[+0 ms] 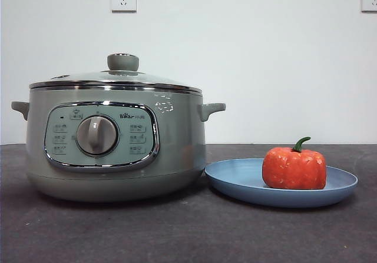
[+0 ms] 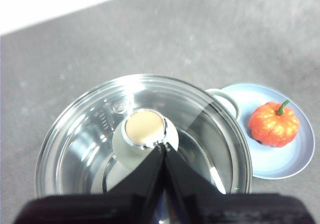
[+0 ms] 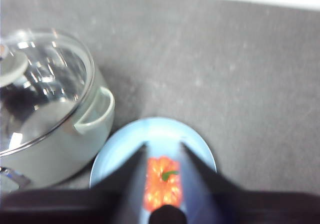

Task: Take the pumpkin out from the steamer,put the pumpkin in the blue plate,close the lid

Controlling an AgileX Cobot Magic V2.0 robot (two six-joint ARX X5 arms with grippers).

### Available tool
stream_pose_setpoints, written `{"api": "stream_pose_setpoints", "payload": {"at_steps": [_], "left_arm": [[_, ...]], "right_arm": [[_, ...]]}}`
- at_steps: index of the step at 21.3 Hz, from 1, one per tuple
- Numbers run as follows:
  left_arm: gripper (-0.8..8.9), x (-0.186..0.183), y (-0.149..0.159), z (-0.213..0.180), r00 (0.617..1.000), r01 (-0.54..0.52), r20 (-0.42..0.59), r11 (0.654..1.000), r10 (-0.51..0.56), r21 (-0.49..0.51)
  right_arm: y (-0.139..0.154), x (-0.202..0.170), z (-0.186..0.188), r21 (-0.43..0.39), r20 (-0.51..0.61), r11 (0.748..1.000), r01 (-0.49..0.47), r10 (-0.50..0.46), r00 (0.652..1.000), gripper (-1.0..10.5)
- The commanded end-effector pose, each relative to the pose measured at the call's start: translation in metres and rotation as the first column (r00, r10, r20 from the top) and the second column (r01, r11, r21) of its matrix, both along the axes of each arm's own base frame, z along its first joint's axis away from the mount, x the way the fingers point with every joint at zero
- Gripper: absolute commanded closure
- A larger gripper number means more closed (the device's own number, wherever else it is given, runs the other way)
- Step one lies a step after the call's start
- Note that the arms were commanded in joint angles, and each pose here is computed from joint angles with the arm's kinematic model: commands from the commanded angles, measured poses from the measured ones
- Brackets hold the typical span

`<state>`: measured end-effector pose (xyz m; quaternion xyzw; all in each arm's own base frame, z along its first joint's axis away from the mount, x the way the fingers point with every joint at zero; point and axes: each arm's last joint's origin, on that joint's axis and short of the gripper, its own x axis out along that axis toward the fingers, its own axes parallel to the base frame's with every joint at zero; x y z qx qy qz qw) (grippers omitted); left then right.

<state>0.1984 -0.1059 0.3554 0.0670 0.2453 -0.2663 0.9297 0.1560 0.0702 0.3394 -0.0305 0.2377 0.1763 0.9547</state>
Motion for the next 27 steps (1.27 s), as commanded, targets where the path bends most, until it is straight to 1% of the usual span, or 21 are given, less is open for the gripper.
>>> {"api": "stream_pose_setpoints", "payload": {"at_steps": [1, 3, 5, 6, 8, 12, 23, 25, 27], "left_arm": [[8.22, -0.016, 0.006, -0.024, 0.999, -0.034, 0.012, 0.999, 0.034, 0.009], [8.22, -0.035, 0.016, -0.045, 0.996, -0.077, 0.043, 0.997, 0.078, -0.016], [8.22, -0.052, 0.025, -0.063, 0.992, -0.081, 0.089, 0.995, 0.086, -0.060], [8.22, -0.057, 0.028, -0.067, 0.990, -0.079, 0.114, 0.994, 0.088, -0.076], [8.16, -0.063, 0.031, -0.067, 0.989, -0.075, 0.124, 0.994, 0.085, -0.085], [8.17, -0.062, 0.031, -0.069, 0.991, -0.076, 0.107, 0.994, 0.083, -0.074], [8.17, -0.063, 0.031, -0.069, 0.991, -0.075, 0.105, 0.995, 0.082, -0.072], [8.17, -0.069, 0.034, -0.069, 0.992, -0.073, 0.103, 0.995, 0.080, -0.063], [8.16, -0.081, 0.045, -0.065, 0.985, -0.102, 0.137, 0.994, 0.105, -0.026]], "right_arm": [[-0.004, -0.009, -0.022, 0.032, 0.045, 0.999, 0.004, -0.005, 0.999, 9.6], [-0.008, -0.019, -0.040, 0.087, 0.084, 0.996, 0.013, -0.021, 0.996, 9.6], [-0.011, -0.026, -0.054, 0.138, 0.115, 0.990, 0.021, -0.037, 0.993, 9.6], [-0.012, -0.027, -0.057, 0.160, 0.107, 0.987, 0.034, -0.052, 0.993, 9.6], [-0.012, -0.027, -0.059, 0.185, 0.076, 0.981, 0.059, -0.075, 0.994, 9.6], [-0.013, -0.027, -0.061, 0.174, 0.060, 0.983, 0.058, -0.069, 0.996, 9.5], [-0.013, -0.027, -0.061, 0.172, 0.057, 0.983, 0.059, -0.070, 0.996, 9.5], [-0.013, -0.027, -0.061, 0.172, 0.058, 0.983, 0.059, -0.070, 0.996, 9.5], [-0.013, -0.027, -0.061, 0.172, 0.058, 0.983, 0.058, -0.069, 0.996, 9.5]]}}
